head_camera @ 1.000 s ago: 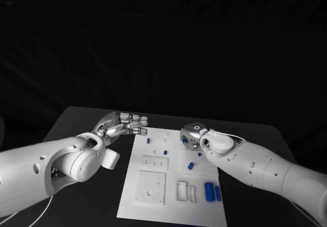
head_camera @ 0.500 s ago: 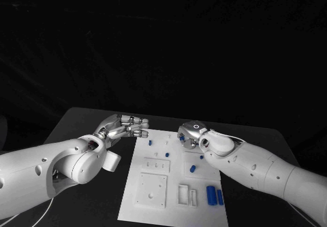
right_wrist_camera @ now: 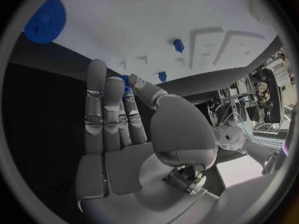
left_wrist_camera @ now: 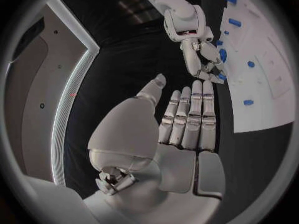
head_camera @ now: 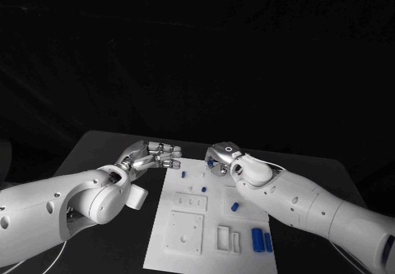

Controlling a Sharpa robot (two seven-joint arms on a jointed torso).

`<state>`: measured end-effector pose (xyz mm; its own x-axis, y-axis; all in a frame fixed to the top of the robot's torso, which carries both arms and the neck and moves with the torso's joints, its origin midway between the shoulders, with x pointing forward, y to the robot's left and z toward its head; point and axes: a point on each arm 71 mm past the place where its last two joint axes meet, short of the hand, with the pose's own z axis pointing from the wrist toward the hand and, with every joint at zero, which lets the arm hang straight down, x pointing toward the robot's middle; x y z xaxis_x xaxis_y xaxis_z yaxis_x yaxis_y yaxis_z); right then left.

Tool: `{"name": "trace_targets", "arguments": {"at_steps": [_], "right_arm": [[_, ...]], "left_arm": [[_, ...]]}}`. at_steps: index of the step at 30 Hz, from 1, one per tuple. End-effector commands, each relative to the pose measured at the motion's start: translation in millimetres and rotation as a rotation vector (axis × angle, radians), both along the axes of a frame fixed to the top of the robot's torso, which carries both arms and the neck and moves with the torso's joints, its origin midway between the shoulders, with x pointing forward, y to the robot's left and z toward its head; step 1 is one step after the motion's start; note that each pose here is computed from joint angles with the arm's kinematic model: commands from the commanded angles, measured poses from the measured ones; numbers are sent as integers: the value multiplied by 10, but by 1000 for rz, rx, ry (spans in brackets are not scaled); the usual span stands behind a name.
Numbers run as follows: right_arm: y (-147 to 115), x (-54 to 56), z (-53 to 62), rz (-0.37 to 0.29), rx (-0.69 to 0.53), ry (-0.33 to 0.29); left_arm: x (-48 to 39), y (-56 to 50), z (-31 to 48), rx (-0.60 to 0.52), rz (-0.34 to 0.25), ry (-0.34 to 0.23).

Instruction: Assemble the parts on the task board

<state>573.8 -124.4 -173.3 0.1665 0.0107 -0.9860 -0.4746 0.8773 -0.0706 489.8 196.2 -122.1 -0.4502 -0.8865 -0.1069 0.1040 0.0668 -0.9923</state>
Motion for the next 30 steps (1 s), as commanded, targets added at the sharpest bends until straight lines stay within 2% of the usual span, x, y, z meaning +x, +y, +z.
{"name": "trace_targets", "arguments": {"at_steps": [1, 30], "right_arm": [[25, 14, -9, -8, -12, -2], [84, 84, -93, -24, -28, 21]], "left_arm": [[-4, -41, 19, -10, -20, -3], [-5, -113, 40, -12, -35, -6]]}}
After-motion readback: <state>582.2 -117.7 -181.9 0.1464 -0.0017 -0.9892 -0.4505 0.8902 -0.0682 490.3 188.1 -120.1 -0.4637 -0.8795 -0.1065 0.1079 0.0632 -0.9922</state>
